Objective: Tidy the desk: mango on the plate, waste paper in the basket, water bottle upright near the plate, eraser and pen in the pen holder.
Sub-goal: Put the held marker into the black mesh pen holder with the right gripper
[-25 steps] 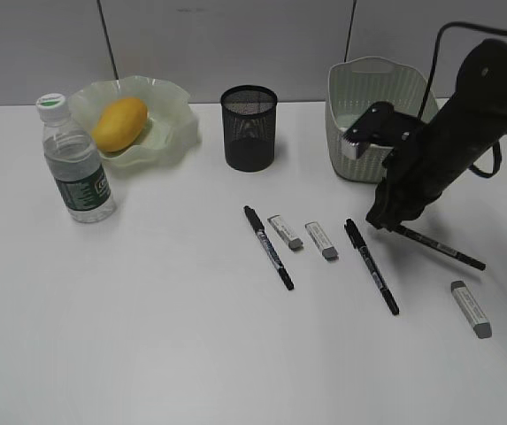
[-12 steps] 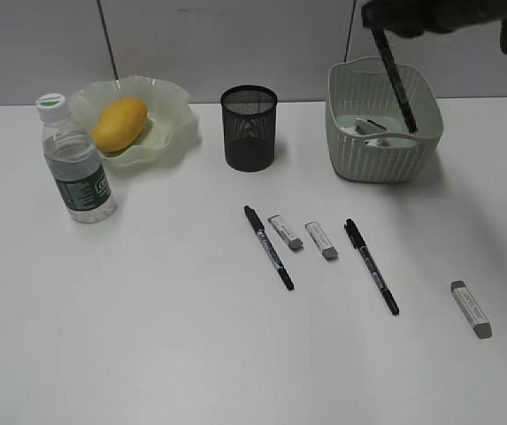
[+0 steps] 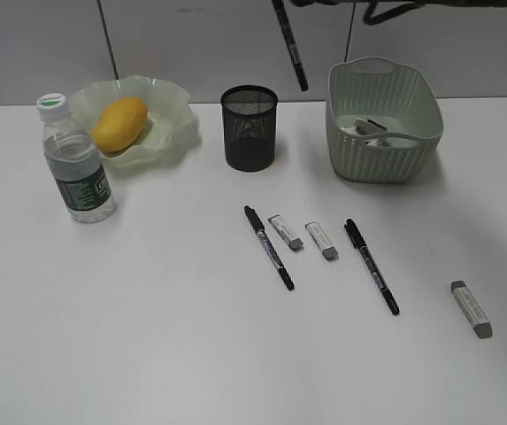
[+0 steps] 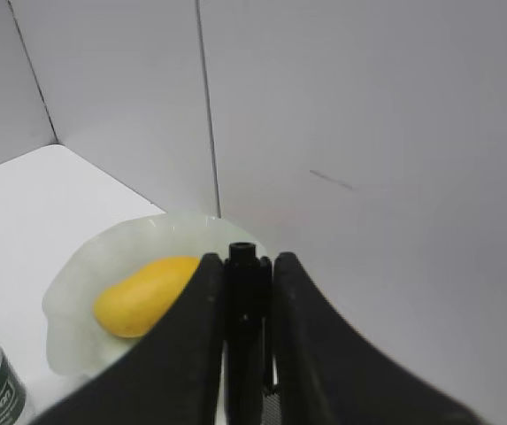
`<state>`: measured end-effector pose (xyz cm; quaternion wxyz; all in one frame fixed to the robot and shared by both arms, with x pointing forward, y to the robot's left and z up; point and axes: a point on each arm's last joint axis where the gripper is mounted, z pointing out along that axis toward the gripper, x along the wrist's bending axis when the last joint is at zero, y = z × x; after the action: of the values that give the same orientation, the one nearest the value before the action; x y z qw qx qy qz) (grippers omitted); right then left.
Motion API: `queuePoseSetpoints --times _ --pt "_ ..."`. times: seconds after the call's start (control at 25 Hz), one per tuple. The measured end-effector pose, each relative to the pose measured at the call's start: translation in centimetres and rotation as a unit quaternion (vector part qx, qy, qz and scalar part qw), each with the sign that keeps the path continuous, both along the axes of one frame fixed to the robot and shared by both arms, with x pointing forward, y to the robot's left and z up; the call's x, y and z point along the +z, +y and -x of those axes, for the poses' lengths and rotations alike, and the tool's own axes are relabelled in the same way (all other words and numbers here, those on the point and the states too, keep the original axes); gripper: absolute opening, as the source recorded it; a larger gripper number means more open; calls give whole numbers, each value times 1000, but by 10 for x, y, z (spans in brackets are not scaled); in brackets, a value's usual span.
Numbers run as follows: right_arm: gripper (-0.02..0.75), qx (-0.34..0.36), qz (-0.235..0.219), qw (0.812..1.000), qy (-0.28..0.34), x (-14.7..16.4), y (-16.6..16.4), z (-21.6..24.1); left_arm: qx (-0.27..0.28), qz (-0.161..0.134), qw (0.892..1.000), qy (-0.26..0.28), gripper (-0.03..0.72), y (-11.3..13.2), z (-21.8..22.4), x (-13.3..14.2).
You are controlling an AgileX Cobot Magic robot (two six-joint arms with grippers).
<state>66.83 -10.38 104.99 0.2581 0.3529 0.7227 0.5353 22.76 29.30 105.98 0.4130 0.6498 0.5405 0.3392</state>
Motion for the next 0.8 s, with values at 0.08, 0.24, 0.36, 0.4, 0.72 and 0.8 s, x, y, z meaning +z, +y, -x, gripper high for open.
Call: queuePoseSetpoints --times 0.08,0.24,0.36,0.4,0.72,0.8 --pt "136 13 -6 1000 -8 -7 8 -10 0 0 1000 0 445 0 0 0" --pt "135 21 -6 1000 -13 -24 17 -31 0 0 1000 0 445 0 0 0" --pt "136 36 -14 999 -17 -33 25 -42 -1 1 1000 0 445 0 0 0" --pt "136 42 -17 999 -20 -35 27 -45 -1 1 1000 0 445 0 0 0" --pt "136 66 -16 997 -35 -54 38 -62 -1 1 1000 0 436 0 0 0" --pt "136 71 -3 997 -40 -62 39 -64 -1 1 1000 0 435 0 0 0"
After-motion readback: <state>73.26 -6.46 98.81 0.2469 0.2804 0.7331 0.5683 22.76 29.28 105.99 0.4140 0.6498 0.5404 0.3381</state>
